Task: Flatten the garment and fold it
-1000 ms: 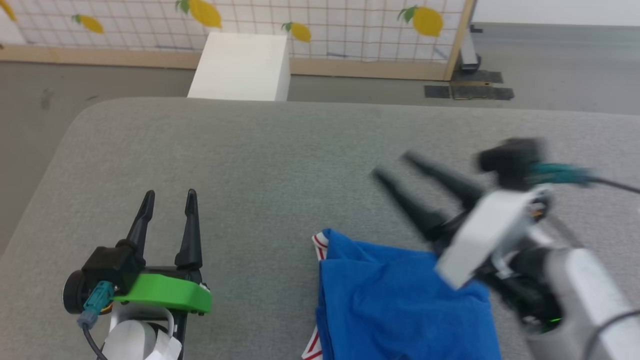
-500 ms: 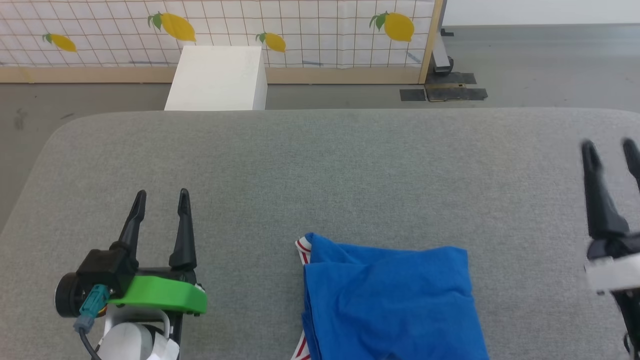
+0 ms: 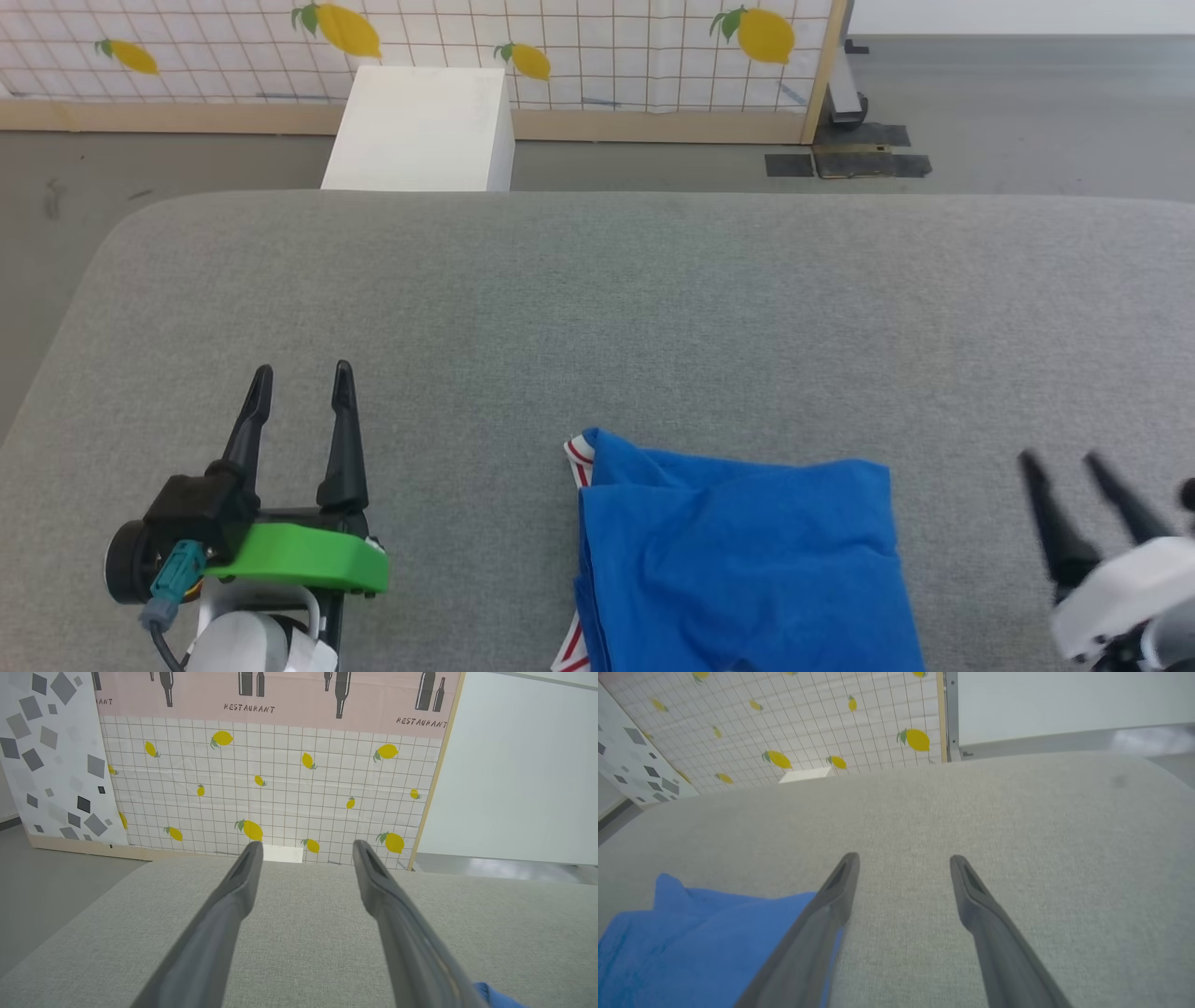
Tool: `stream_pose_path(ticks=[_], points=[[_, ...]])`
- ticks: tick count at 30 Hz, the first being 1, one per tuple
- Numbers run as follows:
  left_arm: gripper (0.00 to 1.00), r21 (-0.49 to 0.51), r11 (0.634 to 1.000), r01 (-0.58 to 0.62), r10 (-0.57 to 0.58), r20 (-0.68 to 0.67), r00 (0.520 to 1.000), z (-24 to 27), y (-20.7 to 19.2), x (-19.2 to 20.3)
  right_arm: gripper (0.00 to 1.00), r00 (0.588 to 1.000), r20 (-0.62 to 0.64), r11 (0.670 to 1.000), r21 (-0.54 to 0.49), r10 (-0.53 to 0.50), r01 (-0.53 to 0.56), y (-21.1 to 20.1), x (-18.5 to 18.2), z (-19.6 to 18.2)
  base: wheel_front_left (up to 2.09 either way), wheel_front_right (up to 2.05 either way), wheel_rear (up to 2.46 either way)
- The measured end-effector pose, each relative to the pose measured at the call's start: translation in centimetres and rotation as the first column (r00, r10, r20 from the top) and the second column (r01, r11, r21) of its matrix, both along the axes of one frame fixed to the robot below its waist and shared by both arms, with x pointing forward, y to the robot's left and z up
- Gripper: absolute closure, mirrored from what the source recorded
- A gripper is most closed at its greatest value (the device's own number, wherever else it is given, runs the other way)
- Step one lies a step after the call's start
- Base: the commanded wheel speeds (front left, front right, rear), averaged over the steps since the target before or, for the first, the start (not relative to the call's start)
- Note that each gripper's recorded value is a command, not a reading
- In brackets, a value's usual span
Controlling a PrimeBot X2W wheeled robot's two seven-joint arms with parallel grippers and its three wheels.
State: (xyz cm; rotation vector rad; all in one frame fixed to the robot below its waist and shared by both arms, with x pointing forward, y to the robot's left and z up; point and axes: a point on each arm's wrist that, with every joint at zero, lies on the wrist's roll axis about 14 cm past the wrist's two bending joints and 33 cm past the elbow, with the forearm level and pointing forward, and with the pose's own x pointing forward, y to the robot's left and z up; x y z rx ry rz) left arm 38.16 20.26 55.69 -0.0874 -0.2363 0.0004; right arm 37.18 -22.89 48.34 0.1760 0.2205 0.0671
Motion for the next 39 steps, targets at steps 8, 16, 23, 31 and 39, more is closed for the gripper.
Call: stream_pose_path(ticks=[8,16,23,31,39], points=[[0.0,-0.006,1.0,-0.019,0.019,-0.024,1.0,-0.8,0.5,-0.2,0.0,0.923,-0.338,0.982,0.015,0.183,-0.189,4.8,-1.5,-6.1,0.0,0.0,0.0],[0.0,-0.012,0.999,-0.035,0.034,-0.039,0.999,-1.3,0.9,-0.5,0.0,0.793,-0.532,0.946,0.053,0.297,-0.32,8.5,-2.7,-9.5,0.0,0.0,0.0],[0.0,-0.013,0.999,-0.048,0.048,-0.05,0.998,-1.6,1.4,-0.8,0.0,0.706,-0.627,0.92,0.04,0.327,-0.391,9.7,-3.1,-10.9,0.0,0.0,0.0],[0.0,-0.014,0.999,-0.047,0.046,-0.065,0.997,-2.1,1.4,-0.7,1.0,0.67,-0.656,0.898,0.028,0.349,-0.44,10.7,-2.7,-11.1,0.0,0.0,0.0],[0.0,-0.018,1.0,-0.003,0.002,-0.053,0.999,-1.9,-0.1,0.6,1.0,0.694,-0.618,0.847,-0.085,0.368,-0.525,10.4,-1.5,-8.6,0.0,0.0,0.0]])
